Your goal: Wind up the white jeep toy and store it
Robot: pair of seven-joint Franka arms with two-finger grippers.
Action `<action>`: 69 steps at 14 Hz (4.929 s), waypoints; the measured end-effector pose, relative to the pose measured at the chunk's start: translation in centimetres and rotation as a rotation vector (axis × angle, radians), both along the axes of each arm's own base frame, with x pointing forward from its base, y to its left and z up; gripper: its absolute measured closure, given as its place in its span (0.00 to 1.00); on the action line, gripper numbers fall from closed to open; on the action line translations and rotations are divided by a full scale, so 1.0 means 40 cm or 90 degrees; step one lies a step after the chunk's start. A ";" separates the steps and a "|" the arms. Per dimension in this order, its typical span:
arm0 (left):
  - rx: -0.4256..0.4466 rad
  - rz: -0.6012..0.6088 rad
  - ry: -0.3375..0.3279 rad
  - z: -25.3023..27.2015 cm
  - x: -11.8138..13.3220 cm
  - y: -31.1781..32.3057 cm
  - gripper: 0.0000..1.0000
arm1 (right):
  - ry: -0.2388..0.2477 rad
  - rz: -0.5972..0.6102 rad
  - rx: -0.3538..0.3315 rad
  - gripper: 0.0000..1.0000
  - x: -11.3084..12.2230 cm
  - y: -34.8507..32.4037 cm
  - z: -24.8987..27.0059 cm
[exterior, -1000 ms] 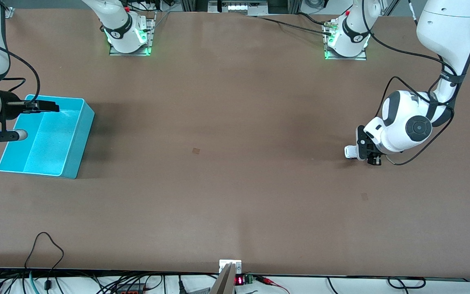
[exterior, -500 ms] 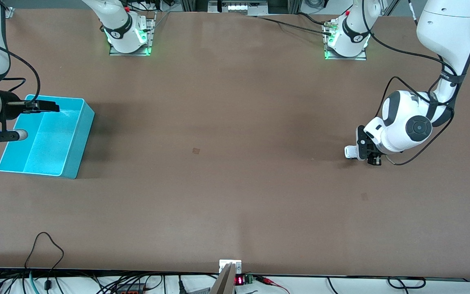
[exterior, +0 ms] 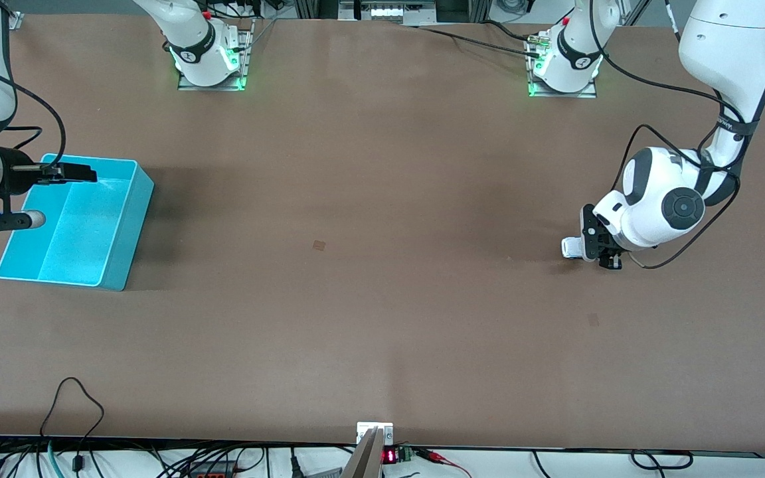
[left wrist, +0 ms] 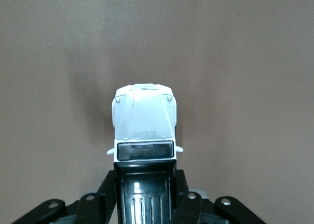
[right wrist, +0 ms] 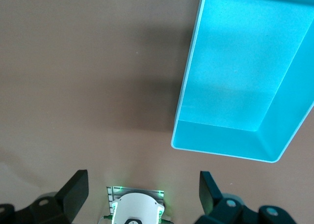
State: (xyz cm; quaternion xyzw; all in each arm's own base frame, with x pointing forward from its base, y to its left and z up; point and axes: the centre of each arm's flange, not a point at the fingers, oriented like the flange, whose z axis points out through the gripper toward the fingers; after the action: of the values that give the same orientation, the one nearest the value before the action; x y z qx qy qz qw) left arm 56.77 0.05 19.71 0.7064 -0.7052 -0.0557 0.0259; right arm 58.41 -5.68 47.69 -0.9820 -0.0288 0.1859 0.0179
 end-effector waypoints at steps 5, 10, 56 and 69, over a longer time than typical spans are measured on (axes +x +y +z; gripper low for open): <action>0.000 0.001 -0.001 0.000 0.000 0.002 0.50 | 0.000 0.001 0.000 0.00 0.000 0.001 0.000; -0.001 0.019 -0.003 -0.001 -0.001 0.048 0.50 | 0.000 0.001 0.000 0.00 0.000 0.001 0.000; -0.005 -0.037 -0.018 -0.001 -0.038 0.455 0.50 | 0.000 0.001 0.000 0.00 0.000 0.002 0.000; -0.004 -0.073 -0.013 0.043 0.008 0.427 0.17 | 0.000 0.001 0.000 0.00 0.000 0.002 0.000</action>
State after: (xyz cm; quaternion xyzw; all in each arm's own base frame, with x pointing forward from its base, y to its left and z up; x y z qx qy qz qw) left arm 57.08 17.13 21.41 0.6655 -0.7447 -0.0473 0.0177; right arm 58.42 -5.61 47.68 -0.9819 -0.0298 0.1859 0.0181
